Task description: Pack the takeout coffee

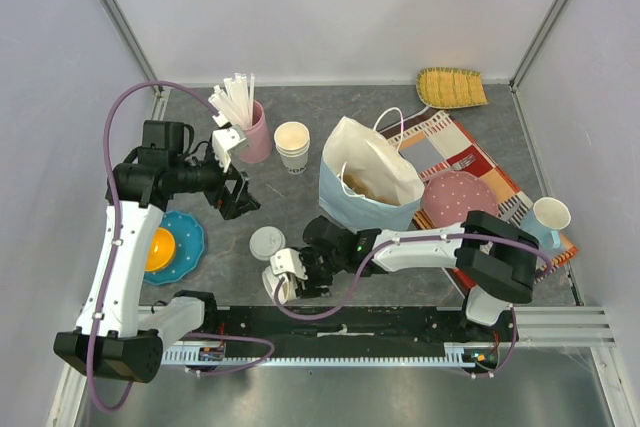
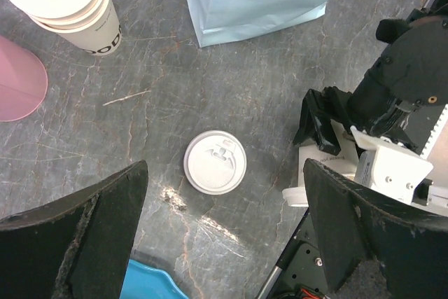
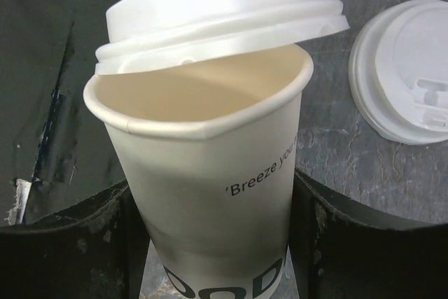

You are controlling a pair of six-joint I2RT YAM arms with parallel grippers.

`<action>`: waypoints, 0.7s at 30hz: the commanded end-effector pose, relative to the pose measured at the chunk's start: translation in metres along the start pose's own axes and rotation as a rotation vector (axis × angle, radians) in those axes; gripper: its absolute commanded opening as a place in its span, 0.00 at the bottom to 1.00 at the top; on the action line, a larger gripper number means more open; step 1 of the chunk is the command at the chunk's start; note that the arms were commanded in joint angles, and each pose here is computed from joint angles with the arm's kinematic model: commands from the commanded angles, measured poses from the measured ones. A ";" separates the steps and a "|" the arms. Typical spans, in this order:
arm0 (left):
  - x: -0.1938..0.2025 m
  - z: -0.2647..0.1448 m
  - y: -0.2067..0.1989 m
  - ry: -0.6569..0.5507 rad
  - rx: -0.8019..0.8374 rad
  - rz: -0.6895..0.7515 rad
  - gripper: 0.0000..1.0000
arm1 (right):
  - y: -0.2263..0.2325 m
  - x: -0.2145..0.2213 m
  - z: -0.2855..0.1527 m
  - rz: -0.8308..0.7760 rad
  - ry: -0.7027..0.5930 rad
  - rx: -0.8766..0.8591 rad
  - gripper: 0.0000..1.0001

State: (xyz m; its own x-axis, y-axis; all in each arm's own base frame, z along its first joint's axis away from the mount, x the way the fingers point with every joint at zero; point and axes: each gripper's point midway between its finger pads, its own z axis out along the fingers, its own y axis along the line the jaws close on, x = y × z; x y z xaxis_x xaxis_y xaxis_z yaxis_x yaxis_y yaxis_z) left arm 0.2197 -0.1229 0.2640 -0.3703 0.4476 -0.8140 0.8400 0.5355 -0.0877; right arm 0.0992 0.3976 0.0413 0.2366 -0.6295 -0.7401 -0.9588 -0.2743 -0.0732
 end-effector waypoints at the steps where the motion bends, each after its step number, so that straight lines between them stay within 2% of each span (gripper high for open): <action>1: -0.009 -0.001 0.004 -0.025 -0.007 0.036 0.98 | -0.009 -0.039 -0.012 0.010 -0.171 0.070 0.70; 6: -0.015 -0.003 0.005 -0.034 -0.008 0.039 0.98 | -0.020 -0.057 -0.025 0.055 -0.302 0.173 0.70; 11: -0.024 -0.008 0.004 -0.044 -0.007 0.038 0.97 | -0.028 -0.067 -0.038 0.082 -0.363 0.245 0.68; 21: -0.088 -0.040 -0.017 -0.198 0.023 0.019 0.96 | -0.037 -0.108 -0.081 0.114 -0.522 0.342 0.68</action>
State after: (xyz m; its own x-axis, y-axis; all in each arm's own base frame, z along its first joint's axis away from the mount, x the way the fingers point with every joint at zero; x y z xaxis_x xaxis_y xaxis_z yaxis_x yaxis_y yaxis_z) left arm 0.2332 -0.1326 0.3292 -0.2839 0.3861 -0.8777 0.8480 0.5284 -0.0418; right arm 0.1167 0.4127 0.1356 0.1143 -0.3176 -0.9413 -0.9922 0.0104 -0.1240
